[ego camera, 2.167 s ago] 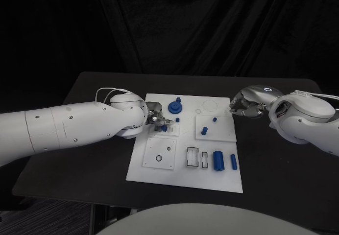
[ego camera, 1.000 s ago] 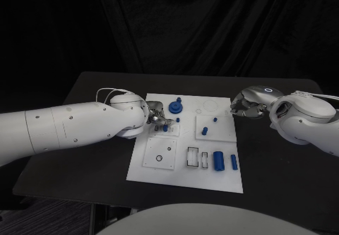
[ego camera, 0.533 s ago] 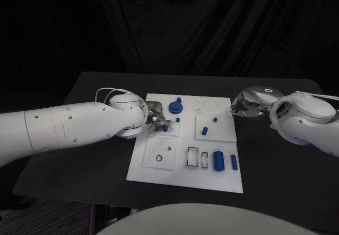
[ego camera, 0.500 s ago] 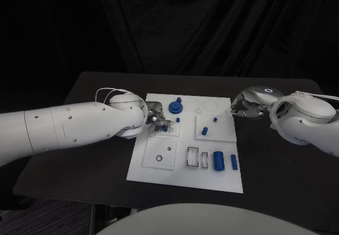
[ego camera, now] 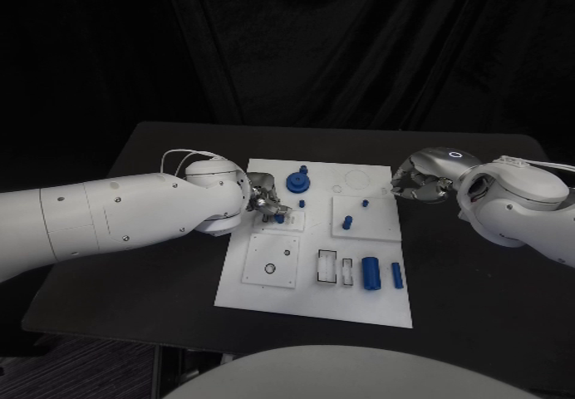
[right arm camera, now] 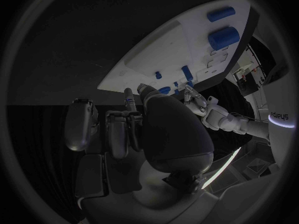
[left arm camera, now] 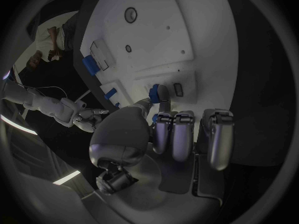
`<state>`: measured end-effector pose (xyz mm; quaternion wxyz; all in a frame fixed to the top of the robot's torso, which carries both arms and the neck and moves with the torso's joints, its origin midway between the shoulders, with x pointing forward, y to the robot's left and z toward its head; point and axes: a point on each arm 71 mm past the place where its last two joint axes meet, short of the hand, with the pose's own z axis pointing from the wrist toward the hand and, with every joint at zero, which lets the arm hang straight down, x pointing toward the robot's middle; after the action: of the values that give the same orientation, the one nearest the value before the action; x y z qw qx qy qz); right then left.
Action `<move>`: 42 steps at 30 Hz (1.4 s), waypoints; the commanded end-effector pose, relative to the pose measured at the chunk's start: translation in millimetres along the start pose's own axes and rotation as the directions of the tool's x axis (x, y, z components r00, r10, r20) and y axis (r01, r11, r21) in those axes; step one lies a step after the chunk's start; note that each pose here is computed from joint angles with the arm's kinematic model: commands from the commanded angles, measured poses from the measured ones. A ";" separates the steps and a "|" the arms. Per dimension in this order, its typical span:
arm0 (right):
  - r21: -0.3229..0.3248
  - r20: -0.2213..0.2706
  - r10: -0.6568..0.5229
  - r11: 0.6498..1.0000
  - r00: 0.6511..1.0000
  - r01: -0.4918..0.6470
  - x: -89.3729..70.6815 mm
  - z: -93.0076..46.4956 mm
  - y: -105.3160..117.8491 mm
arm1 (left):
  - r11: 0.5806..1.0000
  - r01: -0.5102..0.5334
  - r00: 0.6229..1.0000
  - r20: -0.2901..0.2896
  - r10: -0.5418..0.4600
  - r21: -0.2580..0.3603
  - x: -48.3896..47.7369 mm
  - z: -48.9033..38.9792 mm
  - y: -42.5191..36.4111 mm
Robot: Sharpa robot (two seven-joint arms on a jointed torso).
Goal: Assemble the parts on the task board
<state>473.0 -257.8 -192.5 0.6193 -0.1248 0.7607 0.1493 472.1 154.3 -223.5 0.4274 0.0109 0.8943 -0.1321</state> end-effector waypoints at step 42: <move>0.037 -0.021 -0.006 0.999 1.000 0.007 4.6 -0.1 -5.9 | 0.998 0.054 0.996 0.066 -0.055 0.026 -3.1 -4.8 3.8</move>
<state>474.4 -261.4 -195.5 0.6165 -0.1211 0.7651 0.1411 470.8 161.0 -220.2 0.4450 -0.0055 0.8839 -0.1437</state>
